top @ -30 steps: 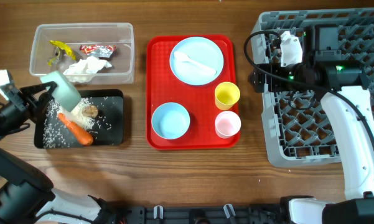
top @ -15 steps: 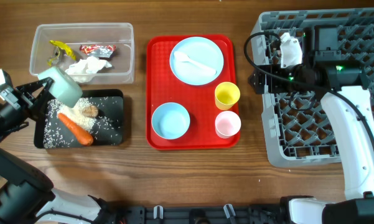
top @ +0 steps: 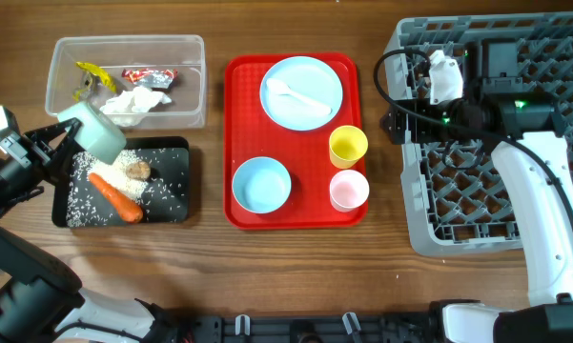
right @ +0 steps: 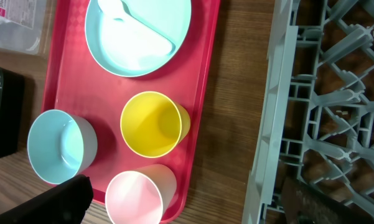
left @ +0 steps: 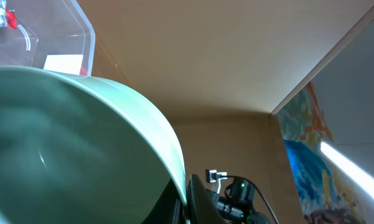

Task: Sort waste into correct bins and load items into the dishwasher rack
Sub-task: 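Tip the green bowl over black tray with left gripper to pour rice, then return the green bowl to the red tray with left gripper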

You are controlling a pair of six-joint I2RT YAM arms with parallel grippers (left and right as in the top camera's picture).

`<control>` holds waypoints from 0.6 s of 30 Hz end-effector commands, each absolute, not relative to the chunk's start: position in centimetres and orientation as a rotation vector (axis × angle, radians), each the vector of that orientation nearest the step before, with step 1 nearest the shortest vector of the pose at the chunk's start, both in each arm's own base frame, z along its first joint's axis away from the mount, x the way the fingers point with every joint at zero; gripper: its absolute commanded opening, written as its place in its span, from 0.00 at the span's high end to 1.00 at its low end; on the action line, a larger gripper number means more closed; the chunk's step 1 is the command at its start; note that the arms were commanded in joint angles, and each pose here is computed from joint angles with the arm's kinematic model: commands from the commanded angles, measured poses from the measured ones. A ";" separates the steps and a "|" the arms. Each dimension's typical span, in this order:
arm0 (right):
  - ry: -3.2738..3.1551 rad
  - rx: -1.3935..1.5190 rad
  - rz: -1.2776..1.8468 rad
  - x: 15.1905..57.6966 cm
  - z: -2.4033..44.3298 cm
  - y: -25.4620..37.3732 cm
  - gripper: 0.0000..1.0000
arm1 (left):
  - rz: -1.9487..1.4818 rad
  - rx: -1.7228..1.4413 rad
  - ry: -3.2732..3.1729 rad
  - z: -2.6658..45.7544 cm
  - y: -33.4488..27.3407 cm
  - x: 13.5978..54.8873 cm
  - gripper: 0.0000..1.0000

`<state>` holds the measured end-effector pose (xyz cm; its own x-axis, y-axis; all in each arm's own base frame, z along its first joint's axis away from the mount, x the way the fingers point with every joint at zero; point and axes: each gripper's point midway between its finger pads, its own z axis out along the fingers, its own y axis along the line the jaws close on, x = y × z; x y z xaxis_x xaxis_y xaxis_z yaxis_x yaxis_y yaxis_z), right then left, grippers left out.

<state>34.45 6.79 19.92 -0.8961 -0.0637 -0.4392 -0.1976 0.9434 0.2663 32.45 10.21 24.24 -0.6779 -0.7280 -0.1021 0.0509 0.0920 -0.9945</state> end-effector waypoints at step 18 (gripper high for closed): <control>2.649 -0.128 0.445 35.2 20.3 7.0 0.00 | -1.016 0.164 2.495 20.6 -13.1 41.0 0.96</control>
